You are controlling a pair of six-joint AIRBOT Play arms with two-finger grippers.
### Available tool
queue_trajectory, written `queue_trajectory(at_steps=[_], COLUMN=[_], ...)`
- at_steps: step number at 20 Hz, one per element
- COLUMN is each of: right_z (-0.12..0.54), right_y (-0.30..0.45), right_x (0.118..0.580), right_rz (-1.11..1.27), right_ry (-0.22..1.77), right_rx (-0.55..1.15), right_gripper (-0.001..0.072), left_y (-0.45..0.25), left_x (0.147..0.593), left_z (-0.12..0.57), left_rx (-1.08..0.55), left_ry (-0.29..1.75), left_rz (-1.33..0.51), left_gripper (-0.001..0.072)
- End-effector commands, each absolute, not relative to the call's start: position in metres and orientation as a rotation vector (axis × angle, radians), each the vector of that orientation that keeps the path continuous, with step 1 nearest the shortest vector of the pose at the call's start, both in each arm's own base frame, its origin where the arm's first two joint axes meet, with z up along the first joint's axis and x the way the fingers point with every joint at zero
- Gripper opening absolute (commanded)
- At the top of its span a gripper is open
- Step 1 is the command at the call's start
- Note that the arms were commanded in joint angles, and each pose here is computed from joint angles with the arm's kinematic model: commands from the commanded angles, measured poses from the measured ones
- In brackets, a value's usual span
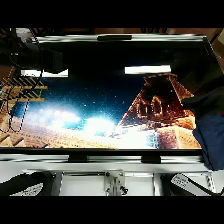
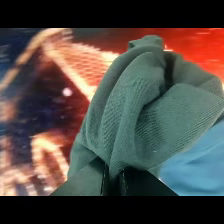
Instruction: Fold the shirts.
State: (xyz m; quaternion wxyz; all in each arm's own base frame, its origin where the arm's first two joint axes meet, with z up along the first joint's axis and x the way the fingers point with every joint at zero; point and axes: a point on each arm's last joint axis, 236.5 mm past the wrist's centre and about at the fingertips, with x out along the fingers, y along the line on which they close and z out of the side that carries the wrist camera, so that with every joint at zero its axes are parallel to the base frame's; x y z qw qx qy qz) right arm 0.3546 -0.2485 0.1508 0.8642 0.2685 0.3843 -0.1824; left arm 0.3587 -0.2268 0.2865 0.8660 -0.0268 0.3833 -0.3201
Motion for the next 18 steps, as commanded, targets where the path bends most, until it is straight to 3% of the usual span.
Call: queue_trajectory(at_steps=[1, 5, 10, 18], right_z=[0.167, 0.189, 0.167, 0.096], right_y=[-0.284, -0.309, -0.309, -0.298], right_x=[0.324, 0.301, 0.261, 0.165], right_rz=[-0.508, -0.620, -0.698, -0.877], right_ry=[0.812, 0.781, 0.918, 1.344], right_rx=[0.519, 0.513, 0.589, 0.581], right_gripper=[0.0071, 0.0071, 0.0071, 0.0071], left_y=[-0.227, -0.227, -0.225, -0.225], left_x=[0.359, 0.358, 0.353, 0.351], left_z=[0.287, 0.286, 0.283, 0.286], left_rx=[-0.058, -0.077, -0.068, -0.069], left_ry=[0.803, 0.813, 0.835, 0.828], left_rz=[-0.669, -0.662, -0.664, -0.667], left_gripper=[0.0033, 0.0032, 0.0032, 0.0032])
